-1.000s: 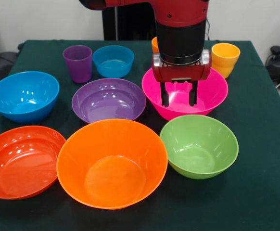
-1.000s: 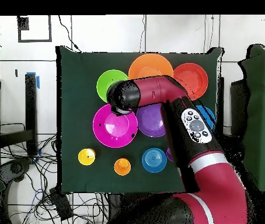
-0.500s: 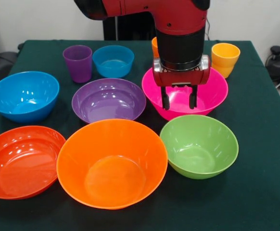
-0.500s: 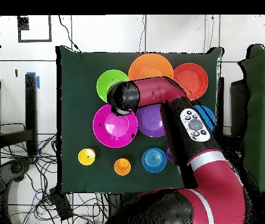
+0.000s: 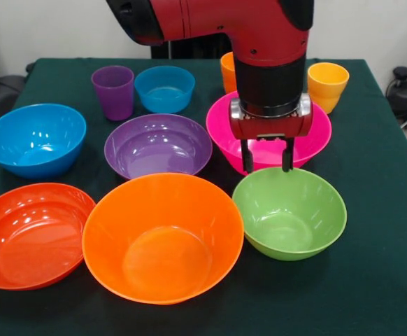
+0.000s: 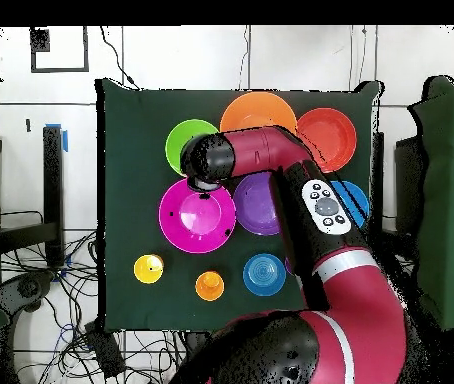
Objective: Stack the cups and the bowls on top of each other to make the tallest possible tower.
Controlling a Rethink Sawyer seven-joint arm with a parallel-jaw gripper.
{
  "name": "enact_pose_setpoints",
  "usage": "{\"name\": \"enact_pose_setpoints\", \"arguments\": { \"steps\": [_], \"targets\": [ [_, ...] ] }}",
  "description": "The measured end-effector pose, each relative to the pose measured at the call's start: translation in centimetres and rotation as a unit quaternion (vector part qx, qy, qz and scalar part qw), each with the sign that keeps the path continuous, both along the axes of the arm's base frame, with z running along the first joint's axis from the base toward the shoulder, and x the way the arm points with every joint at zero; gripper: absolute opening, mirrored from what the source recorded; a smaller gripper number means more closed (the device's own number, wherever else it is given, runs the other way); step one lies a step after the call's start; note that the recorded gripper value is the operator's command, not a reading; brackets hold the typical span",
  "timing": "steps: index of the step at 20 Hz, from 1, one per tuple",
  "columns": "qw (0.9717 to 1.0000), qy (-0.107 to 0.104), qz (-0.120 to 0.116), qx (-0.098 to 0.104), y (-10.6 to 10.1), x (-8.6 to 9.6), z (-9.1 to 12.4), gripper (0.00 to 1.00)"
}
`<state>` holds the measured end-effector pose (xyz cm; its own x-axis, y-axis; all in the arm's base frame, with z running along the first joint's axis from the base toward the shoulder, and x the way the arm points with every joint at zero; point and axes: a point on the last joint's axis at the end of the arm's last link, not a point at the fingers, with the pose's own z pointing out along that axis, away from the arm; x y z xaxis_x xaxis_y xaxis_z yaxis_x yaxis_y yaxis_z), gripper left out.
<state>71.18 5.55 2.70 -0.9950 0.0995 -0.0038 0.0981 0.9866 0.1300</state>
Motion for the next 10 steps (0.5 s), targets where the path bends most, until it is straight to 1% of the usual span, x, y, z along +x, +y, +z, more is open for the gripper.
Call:
{"name": "enact_pose_setpoints", "arguments": {
  "steps": [2, 10],
  "targets": [
    [1.0, -0.005, -0.005, 0.001, -0.1, 0.8, -0.4, 1.0],
    [0.9997, -0.013, -0.021, 0.004, -1.0, 2.5, -1.7, 1.0]
  ]
}}
